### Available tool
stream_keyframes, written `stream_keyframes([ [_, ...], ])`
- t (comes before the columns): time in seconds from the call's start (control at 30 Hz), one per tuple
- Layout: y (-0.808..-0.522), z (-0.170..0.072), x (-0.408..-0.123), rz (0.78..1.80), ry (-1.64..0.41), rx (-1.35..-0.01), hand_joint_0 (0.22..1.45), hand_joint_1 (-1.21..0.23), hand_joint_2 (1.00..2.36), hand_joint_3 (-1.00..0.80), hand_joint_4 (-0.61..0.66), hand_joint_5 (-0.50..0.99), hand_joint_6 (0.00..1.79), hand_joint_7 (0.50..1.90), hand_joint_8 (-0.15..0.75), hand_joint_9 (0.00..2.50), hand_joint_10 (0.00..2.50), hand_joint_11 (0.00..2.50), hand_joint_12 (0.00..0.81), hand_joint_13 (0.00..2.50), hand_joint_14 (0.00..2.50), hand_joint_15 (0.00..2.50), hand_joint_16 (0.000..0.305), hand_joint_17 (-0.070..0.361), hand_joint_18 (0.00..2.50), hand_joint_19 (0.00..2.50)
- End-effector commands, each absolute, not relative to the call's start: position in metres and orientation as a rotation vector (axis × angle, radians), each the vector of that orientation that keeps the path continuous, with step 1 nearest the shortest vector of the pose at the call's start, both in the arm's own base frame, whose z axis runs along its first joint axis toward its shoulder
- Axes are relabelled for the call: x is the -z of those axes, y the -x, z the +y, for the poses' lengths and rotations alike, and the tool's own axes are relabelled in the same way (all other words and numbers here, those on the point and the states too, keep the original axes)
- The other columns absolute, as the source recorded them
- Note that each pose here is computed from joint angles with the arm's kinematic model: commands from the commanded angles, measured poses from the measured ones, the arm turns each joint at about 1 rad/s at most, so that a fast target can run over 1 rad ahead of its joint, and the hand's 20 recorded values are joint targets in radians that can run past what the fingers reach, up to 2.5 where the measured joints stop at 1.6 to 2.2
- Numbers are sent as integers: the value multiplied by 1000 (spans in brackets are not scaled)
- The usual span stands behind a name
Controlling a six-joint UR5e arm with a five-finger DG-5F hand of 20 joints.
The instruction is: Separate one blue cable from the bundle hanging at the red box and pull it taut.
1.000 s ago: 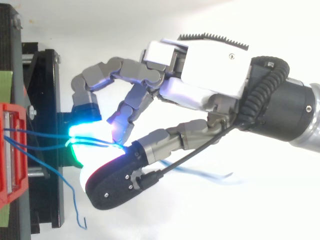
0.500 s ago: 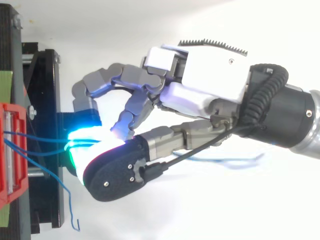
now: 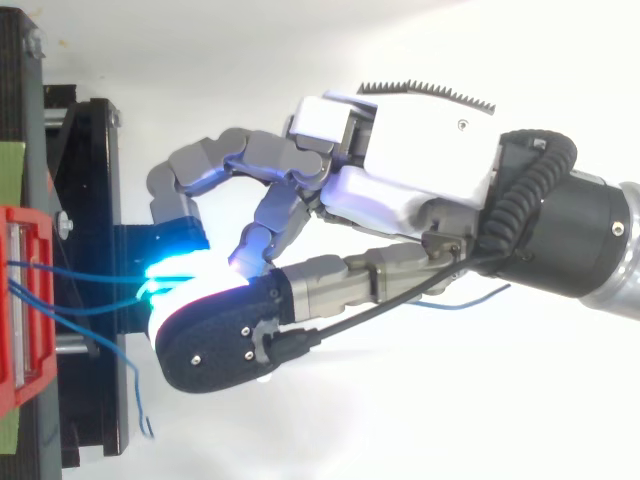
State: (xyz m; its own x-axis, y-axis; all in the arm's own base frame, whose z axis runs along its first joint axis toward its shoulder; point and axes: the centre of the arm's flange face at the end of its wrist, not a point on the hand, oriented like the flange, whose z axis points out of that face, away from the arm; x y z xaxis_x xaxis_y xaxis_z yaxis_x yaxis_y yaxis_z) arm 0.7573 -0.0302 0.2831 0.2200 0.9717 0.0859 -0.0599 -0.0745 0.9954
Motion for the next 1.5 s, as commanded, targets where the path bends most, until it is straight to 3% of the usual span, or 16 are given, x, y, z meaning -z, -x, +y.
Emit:
stream_keyframes([
  [0.0,-757,-30,-283,968,-1328,-1122,620,-789,1024,-114,86,-165,867,1427,338,1237,28,972,395,1127,22,651,49,111,933,702],
  [0.13,-756,-30,-281,981,-1334,-1115,714,-861,1000,-500,117,-185,863,1361,314,1141,26,963,374,1051,23,614,48,109,891,649],
  [0.27,-755,-30,-281,992,-1342,-1109,527,-697,1000,-500,154,-161,849,1349,334,1254,25,956,390,1117,23,619,50,112,948,678],
  [0.43,-755,-29,-280,991,-1340,-1107,574,-501,1000,-500,144,-146,835,1371,335,1336,26,953,389,1159,21,628,48,107,975,713],
  [0.5,-755,-29,-280,991,-1340,-1107,615,-519,1000,-500,129,-144,835,1390,330,1333,27,957,386,1166,23,639,47,105,974,728],
  [0.67,-755,-29,-280,988,-1339,-1109,610,-772,1023,-114,132,-148,844,1526,355,1312,29,1000,404,1171,23,645,49,111,990,713],
  [0.73,-755,-29,-281,991,-1339,-1111,624,-808,1028,-55,68,-157,864,1515,349,1294,28,1030,398,1161,24,649,49,110,971,712],
  [0.9,-755,-29,-280,987,-1340,-1111,694,-871,1025,-138,-24,-184,887,1551,336,1205,28,1030,392,1115,23,629,49,110,957,676],
  [1.03,-755,-29,-280,990,-1341,-1110,798,-878,1002,-484,-21,-191,886,1516,317,1167,27,1015,374,1078,22,617,47,107,921,637],
  [1.13,-755,-29,-281,989,-1341,-1111,817,-880,1000,-500,-16,-186,880,1560,310,1171,27,1004,368,1071,24,603,47,105,928,612],
  [1.3,-755,-29,-280,992,-1343,-1112,763,-884,1000,-500,66,-182,880,1544,313,1188,28,988,365,1083,22,602,46,104,951,599],
  [1.47,-755,-29,-280,990,-1345,-1114,522,-794,1000,-500,129,-164,876,1393,337,1257,28,985,387,1128,23,617,49,110,991,658],
])
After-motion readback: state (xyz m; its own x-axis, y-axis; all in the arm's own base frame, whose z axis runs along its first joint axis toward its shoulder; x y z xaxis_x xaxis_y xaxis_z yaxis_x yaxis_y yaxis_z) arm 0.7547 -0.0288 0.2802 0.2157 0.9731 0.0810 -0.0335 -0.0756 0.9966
